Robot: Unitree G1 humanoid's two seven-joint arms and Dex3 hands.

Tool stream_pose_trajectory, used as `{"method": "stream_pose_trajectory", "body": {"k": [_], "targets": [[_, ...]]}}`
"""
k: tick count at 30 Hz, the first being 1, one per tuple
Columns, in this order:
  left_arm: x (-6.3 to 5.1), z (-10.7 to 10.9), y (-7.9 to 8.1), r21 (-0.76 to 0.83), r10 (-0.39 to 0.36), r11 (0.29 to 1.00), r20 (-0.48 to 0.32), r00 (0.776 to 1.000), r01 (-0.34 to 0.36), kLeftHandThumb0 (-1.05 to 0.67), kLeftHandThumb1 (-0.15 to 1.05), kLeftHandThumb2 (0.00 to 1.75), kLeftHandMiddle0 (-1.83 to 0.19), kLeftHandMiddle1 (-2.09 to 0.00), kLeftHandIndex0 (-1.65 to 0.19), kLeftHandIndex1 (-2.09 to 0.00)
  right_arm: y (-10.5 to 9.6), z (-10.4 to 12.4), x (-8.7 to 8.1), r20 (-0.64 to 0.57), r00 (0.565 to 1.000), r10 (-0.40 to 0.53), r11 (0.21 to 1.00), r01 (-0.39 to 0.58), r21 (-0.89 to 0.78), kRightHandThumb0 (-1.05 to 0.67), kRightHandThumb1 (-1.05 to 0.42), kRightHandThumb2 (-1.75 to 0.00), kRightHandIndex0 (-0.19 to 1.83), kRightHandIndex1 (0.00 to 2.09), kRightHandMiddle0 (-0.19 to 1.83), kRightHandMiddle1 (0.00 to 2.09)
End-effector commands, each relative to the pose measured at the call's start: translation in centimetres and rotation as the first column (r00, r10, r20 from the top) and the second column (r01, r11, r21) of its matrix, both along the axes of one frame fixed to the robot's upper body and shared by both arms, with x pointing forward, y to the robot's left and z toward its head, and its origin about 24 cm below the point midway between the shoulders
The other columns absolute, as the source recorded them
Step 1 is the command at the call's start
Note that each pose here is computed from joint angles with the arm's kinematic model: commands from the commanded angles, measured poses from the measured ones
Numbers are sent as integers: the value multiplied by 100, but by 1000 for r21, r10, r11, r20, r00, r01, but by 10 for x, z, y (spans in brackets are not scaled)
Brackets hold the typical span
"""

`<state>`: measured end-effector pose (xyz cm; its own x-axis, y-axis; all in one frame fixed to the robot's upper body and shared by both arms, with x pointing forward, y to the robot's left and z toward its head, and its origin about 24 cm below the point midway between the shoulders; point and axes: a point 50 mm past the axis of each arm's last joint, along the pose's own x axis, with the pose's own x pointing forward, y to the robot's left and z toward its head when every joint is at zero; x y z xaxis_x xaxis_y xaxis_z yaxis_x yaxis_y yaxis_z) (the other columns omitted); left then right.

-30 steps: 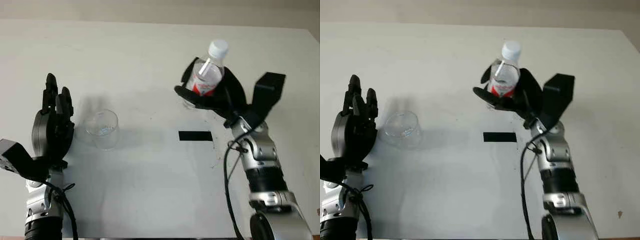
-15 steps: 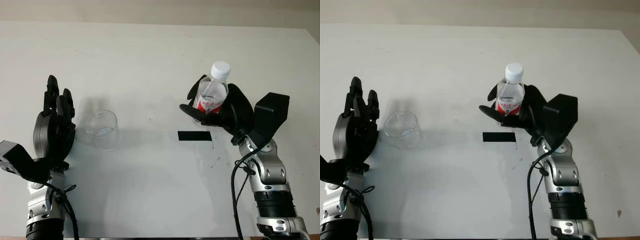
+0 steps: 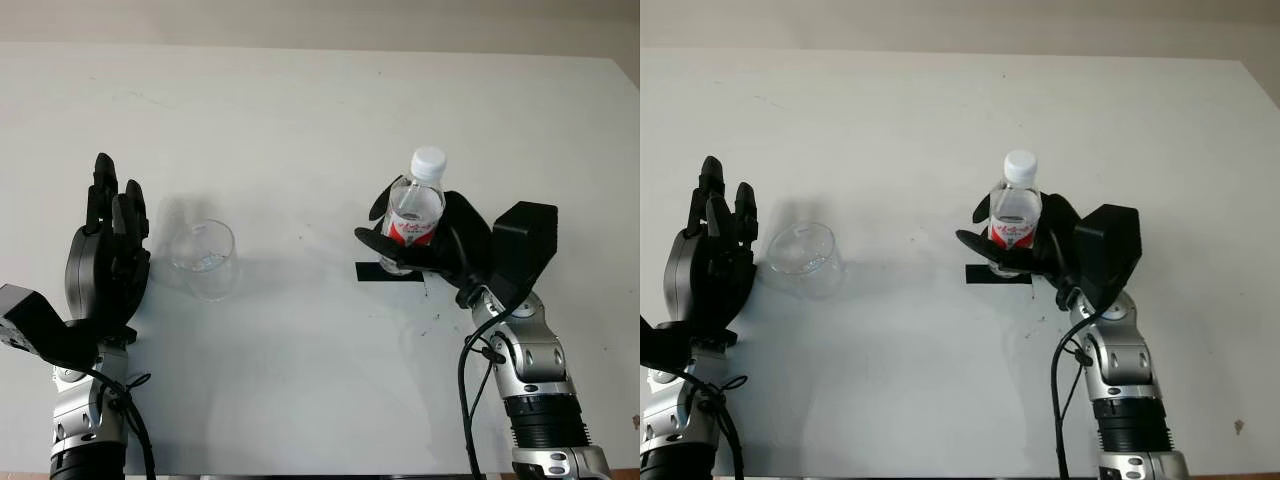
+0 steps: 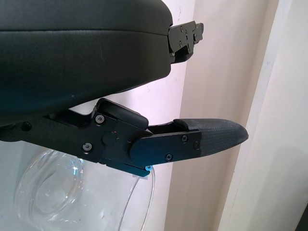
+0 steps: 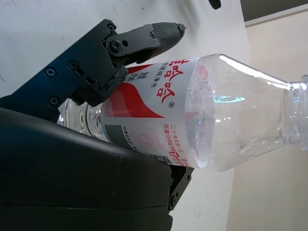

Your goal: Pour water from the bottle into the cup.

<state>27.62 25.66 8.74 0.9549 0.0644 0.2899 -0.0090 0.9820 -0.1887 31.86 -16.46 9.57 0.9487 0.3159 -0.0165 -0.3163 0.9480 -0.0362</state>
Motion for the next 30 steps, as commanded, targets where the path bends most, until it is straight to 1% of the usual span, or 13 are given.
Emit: {"method": "stream_pose_trajectory", "body": {"k": [1,11,15,17,18,19,20,22,25,26,28,29,30], "targets": [[-4,-7,1,-10,6,1000,-26,1000,-7,-79,105,53,19,-4,19,-1,1,-5,-1,-24,1000,5,1000,-5,15,-46,-105,-47,124,209,85,209],[-6,-6,1,-2,4,1000,-22,1000,-4,-78,105,54,19,-4,19,-1,4,-13,-3,-73,997,14,1000,-13,19,-49,-105,-46,121,209,87,209],[-6,-6,1,-8,1,1000,-17,1000,-1,-77,105,54,19,-3,19,0,5,-17,-6,-58,998,38,999,-38,7,-51,-105,-46,112,209,76,209],[-6,-6,1,-11,2,1000,-16,1000,-2,-78,105,53,19,-4,19,0,6,-19,-7,-42,998,52,998,-51,31,-51,-105,-40,77,209,41,209],[-6,-6,1,-8,3,1000,-16,1000,-4,-78,105,52,19,-4,19,-1,7,-20,-8,-32,998,60,998,-60,25,-51,-105,-39,70,209,33,209],[-6,-6,2,-2,5,1000,-18,1000,-5,-78,105,52,19,-4,19,-1,7,-21,-9,-27,997,66,998,-65,20,-55,-105,-34,42,208,14,209],[-6,-6,2,4,5,1000,-18,1000,-5,-78,105,52,19,-4,19,-1,7,-22,-10,-21,997,72,997,-72,10,-57,-105,-29,25,206,2,207],[-6,-5,2,8,5,1000,-19,1000,-5,-78,105,53,19,-5,19,-1,7,-24,-10,-14,997,81,997,-81,2,-59,-105,-24,10,197,-8,199],[-6,-5,3,9,6,1000,-22,1000,-6,-79,105,53,19,-5,19,-1,5,-29,-13,18,996,93,996,-93,-17,-59,-105,-15,4,147,-5,151],[-6,-5,3,9,7,1000,-22,1000,-7,-79,105,53,19,-5,19,-1,4,-30,-13,26,995,94,995,-94,-32,-62,-105,-12,3,116,-1,119],[-6,-5,4,12,8,1000,-24,1000,-8,-79,105,53,19,-5,19,-2,3,-32,-14,39,995,96,994,-93,-63,-63,-105,-10,5,96,4,96],[-7,-5,4,14,8,1000,-24,1000,-8,-79,105,53,19,-5,19,-2,2,-33,-15,46,994,96,993,-93,-75,-67,-105,-9,7,69,5,73],[-7,-5,4,15,8,1000,-25,1000,-7,-79,105,54,19,-5,19,-2,1,-34,-16,57,994,98,992,-93,-86,-69,-105,-8,11,52,9,58]]}}
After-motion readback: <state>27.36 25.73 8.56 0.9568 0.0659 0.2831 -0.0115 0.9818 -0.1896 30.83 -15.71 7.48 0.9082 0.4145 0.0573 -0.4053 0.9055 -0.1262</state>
